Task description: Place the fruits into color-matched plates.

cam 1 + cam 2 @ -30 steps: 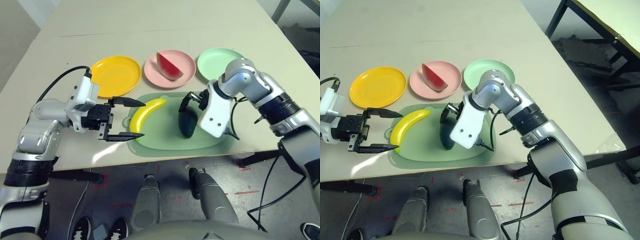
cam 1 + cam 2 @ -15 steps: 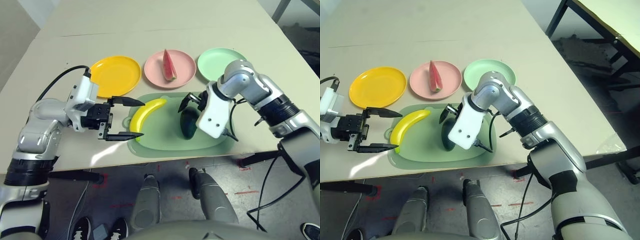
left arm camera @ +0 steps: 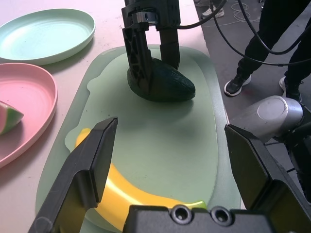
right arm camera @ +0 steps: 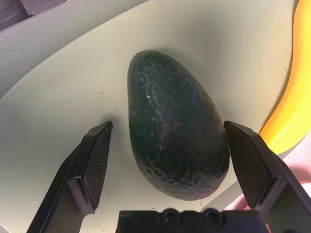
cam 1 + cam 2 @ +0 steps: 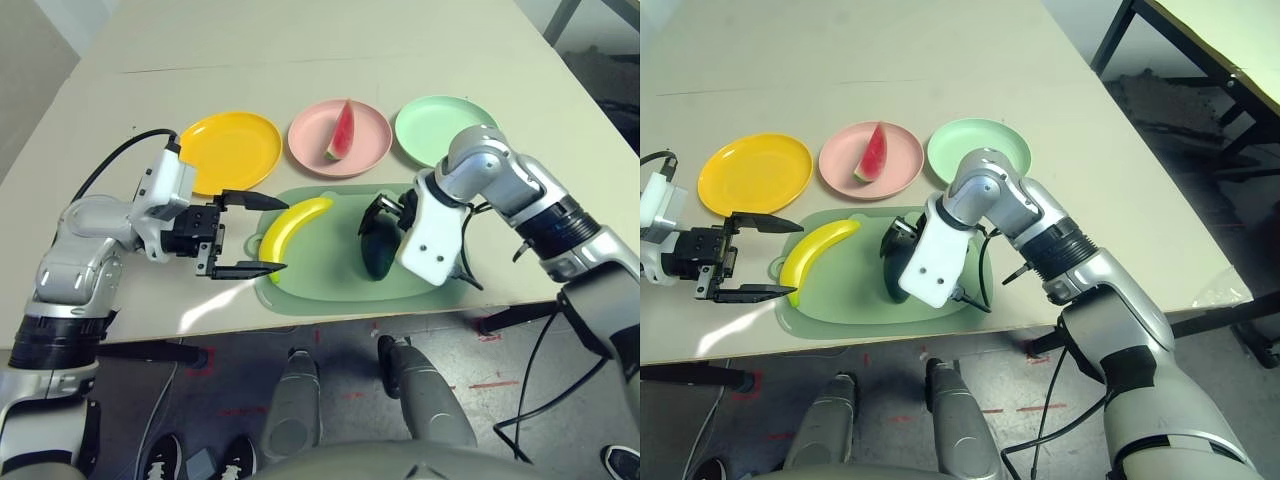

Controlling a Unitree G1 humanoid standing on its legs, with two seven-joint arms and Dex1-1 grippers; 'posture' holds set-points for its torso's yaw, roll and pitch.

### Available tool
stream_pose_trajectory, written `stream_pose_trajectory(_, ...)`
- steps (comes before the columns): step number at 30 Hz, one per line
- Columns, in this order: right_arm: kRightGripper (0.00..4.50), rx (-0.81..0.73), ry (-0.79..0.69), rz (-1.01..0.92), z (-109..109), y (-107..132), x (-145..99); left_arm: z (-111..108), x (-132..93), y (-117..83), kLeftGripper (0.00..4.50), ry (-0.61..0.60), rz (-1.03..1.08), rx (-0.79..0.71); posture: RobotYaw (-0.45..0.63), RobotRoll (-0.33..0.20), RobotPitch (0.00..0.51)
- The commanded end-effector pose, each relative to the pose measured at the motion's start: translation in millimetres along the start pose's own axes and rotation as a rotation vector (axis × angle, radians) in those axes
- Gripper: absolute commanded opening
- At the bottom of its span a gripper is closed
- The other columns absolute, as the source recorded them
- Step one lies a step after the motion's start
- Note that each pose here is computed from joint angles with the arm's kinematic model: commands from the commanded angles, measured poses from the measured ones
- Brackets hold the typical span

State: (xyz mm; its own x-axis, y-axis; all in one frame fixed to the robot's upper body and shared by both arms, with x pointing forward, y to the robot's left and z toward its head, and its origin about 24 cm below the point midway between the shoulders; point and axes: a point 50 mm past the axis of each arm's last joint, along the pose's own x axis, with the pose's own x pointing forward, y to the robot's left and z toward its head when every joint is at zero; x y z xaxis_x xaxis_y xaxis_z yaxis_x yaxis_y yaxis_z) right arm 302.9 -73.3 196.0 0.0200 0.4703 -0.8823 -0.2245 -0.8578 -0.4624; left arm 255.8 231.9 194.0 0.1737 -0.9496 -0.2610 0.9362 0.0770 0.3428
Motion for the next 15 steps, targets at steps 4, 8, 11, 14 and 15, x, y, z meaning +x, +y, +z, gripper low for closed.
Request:
stream_pose_trajectory(4, 4.48, 0.009, -0.005, 0.015, 0.1, 0.5, 5.1, -1.4, 1.8, -1.5, 4.50, 0.008, -0.010, 0.004, -0.03, 0.000, 0.219)
stream_pose_trajectory(8, 4.48, 0.020, -0.008, 0.020, -0.2, 1.1, 5.8, -1.4, 1.9, -1.4, 4.50, 0.009, -0.010, 0.005, -0.03, 0.000, 0.216)
stream_pose_trajectory(11, 4.48, 0.030, -0.009, 0.023, -0.5, 1.6, 6.2, -1.4, 1.5, -1.0, 4.50, 0.013, -0.008, 0.008, -0.03, 0.000, 0.216)
stream_pose_trajectory(14, 4.20, 0.059, -0.017, 0.025, -0.9, 2.4, 6.5, -1.4, -0.9, 0.7, 4.50, 0.019, 0.001, 0.013, -0.03, 0.000, 0.216)
stream_pose_trajectory(15, 4.05, 0.065, -0.020, 0.024, -0.6, 2.6, 6.6, -1.4, -1.4, 1.1, 4.50, 0.020, 0.002, 0.014, -0.03, 0.000, 0.216)
